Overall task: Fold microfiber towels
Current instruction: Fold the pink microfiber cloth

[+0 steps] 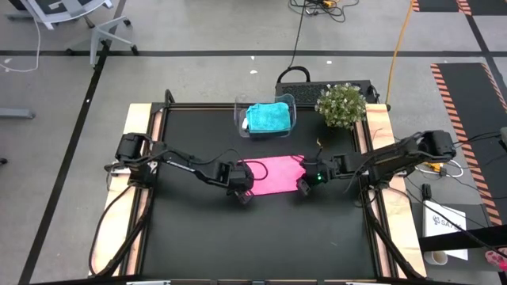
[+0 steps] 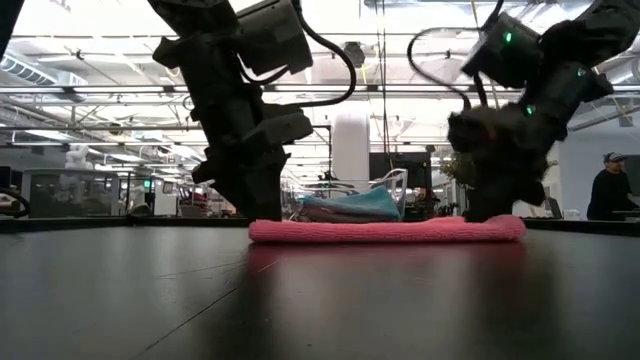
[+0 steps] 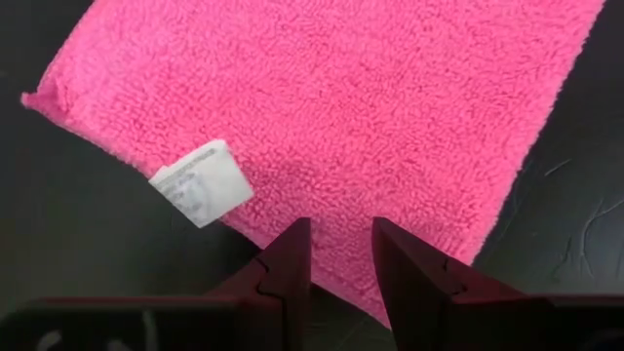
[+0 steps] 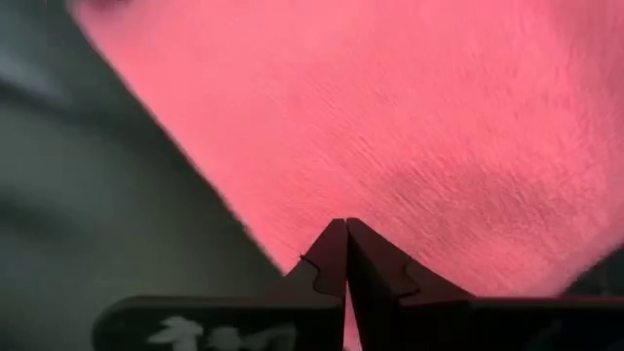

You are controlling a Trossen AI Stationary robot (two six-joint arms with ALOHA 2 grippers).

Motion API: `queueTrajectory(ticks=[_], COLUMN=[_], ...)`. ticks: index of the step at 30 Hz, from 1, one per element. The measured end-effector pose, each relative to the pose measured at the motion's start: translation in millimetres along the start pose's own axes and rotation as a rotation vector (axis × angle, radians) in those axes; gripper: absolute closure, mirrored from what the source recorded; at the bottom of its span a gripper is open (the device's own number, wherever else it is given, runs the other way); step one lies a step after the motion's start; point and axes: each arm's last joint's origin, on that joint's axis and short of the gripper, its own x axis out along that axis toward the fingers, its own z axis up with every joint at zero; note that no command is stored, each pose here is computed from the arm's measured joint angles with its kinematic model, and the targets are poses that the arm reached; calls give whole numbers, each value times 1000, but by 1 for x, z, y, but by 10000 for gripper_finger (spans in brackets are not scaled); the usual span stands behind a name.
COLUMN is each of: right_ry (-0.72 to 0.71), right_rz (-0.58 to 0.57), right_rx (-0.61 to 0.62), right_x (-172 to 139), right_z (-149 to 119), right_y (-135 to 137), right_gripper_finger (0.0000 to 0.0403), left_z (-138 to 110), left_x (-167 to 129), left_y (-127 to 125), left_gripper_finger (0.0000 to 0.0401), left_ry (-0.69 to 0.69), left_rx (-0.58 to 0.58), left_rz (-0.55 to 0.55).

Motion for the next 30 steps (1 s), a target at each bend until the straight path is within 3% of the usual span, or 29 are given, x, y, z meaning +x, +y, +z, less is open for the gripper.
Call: queueTrajectory(ticks=[7, 13, 19, 30], right_ry=[-37, 147, 273, 145], right_rz=[116, 154, 48, -33], right_rx=[0, 86, 174, 279], right_x=[-25, -32, -34, -33], right_z=[5, -7, -20, 1], right_y=[7, 5, -3, -23], right_gripper_finger=[396, 352, 299, 238], left_z=[0, 0, 1, 1], left_x=[0, 0, 0, 0], left_y=[0, 0, -1, -1], left_gripper_finger=[288, 288, 288, 288], left_ry=[0, 0, -6, -6], left_rx=[-2, 1, -2, 0], left_rz=[0, -1, -7, -7])
